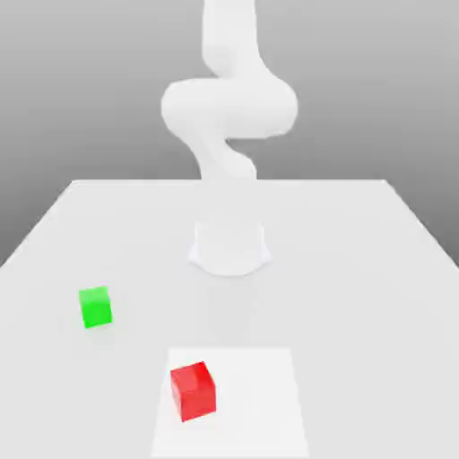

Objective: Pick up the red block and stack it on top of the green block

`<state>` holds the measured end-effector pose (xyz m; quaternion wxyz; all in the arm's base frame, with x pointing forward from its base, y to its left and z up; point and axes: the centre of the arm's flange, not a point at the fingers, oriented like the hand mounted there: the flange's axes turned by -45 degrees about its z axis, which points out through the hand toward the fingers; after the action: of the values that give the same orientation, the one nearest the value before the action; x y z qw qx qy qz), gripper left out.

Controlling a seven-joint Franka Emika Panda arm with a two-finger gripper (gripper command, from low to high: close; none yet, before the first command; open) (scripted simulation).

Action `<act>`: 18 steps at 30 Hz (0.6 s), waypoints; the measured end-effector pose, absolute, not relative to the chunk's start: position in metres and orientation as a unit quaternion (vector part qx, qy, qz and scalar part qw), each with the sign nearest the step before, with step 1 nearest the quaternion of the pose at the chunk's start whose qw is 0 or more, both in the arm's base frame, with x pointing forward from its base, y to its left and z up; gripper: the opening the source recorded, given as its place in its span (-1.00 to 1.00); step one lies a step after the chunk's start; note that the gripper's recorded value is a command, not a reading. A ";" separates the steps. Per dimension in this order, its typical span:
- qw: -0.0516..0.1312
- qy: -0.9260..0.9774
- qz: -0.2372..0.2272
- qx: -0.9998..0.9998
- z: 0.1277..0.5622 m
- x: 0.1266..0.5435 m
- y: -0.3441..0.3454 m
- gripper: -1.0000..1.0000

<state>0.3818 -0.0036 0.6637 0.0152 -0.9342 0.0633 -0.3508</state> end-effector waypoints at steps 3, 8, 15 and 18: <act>0.027 0.136 -0.301 -0.943 0.601 0.418 -0.010 0.00; 0.036 0.254 -0.220 -0.941 0.494 0.453 -0.024 0.00; 0.028 0.415 -0.106 -0.903 0.342 0.457 -0.042 0.00; 0.018 0.483 -0.058 -0.874 0.281 0.443 -0.049 0.00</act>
<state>0.4433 -0.0491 0.2807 0.0183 -0.8737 0.4826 -0.0578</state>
